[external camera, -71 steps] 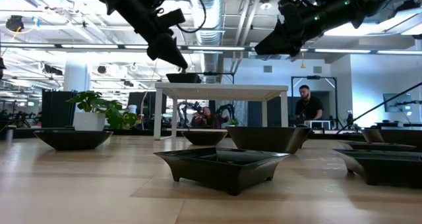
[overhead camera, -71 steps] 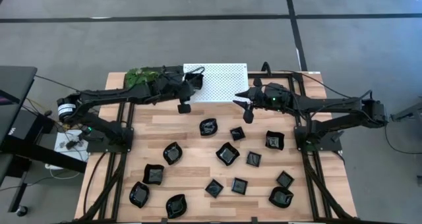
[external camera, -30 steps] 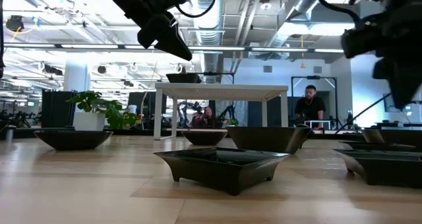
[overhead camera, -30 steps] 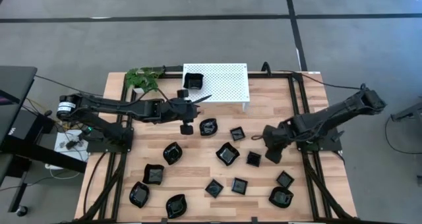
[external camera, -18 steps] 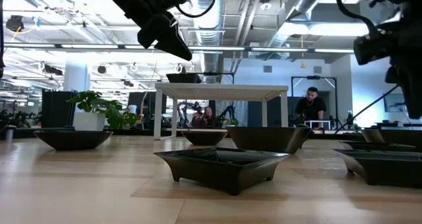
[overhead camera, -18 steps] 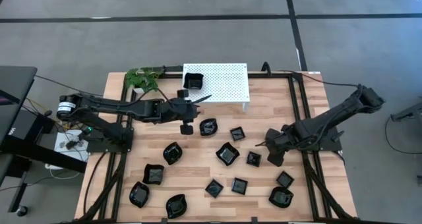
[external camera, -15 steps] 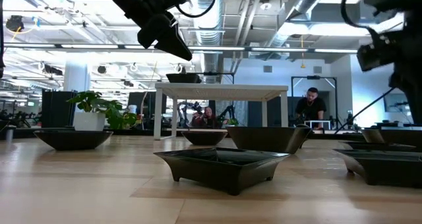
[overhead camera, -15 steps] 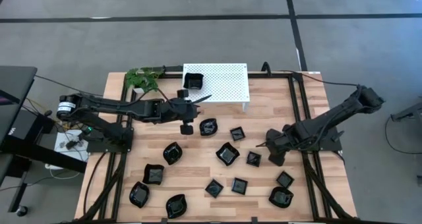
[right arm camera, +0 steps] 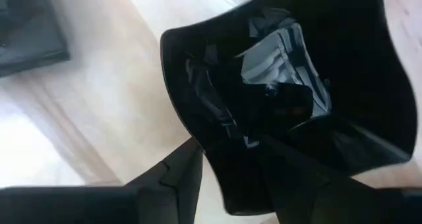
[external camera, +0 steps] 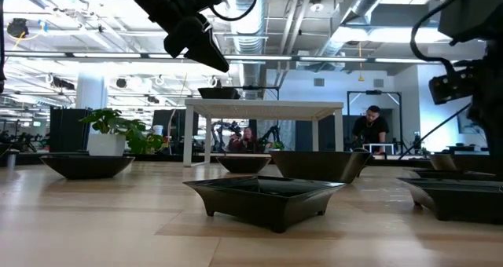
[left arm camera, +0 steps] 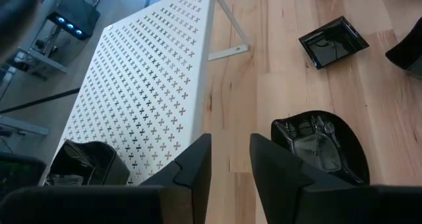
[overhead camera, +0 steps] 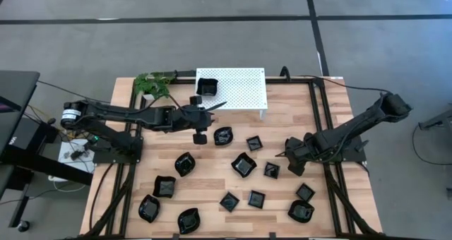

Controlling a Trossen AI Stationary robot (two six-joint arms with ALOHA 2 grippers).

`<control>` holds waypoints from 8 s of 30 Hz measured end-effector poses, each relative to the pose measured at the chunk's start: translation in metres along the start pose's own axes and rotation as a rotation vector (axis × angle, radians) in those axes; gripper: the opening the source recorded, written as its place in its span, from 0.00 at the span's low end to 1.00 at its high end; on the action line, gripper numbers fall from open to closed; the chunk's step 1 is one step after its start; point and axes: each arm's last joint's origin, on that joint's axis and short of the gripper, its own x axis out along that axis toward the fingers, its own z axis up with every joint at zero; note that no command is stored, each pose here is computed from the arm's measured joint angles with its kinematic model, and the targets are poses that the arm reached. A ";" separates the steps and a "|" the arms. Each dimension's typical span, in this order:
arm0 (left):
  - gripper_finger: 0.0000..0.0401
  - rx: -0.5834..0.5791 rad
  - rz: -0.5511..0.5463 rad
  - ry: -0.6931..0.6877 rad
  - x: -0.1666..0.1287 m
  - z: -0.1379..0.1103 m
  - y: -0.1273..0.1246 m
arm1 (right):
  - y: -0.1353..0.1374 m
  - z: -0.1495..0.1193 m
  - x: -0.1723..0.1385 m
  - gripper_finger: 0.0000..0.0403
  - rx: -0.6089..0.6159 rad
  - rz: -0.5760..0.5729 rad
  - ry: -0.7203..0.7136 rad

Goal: Pick & Place Mini shaped plates
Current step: Stack the black distorted square plate on top of the black distorted square plates on the shelf

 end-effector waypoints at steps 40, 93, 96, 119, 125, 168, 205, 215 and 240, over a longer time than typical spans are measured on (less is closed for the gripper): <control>0.26 -0.143 -0.449 -0.283 0.000 0.006 -0.018 | 0.098 0.226 -0.050 0.01 -0.332 0.061 -0.330; 0.26 -0.238 -0.412 -0.183 0.013 -0.039 -0.041 | 0.133 0.265 -0.054 0.00 -0.540 0.045 -0.380; 0.26 -0.236 -0.425 -0.158 0.014 -0.041 -0.043 | 0.134 0.265 -0.055 0.00 -0.537 0.014 -0.409; 0.02 -0.228 -0.417 -0.171 0.013 -0.040 -0.043 | 0.136 0.267 -0.056 0.09 -0.630 0.012 -0.434; 0.02 -0.256 -0.429 -0.157 0.012 -0.039 -0.046 | 0.135 0.267 -0.060 0.24 -0.669 0.002 -0.440; 0.02 0.148 -0.162 0.055 0.010 -0.046 0.114 | 0.005 0.164 -0.083 0.29 -0.511 0.033 -0.776; 0.23 0.192 -0.079 -0.102 -0.018 -0.018 0.087 | 0.008 0.165 -0.084 0.29 -0.481 0.057 -0.797; 0.02 0.166 -0.119 -0.029 0.023 -0.041 0.062 | 0.008 0.165 -0.084 0.29 -0.480 0.058 -0.797; 0.02 0.059 0.078 -0.075 0.041 -0.028 0.062 | 0.009 0.168 -0.087 0.29 -0.525 0.040 -0.838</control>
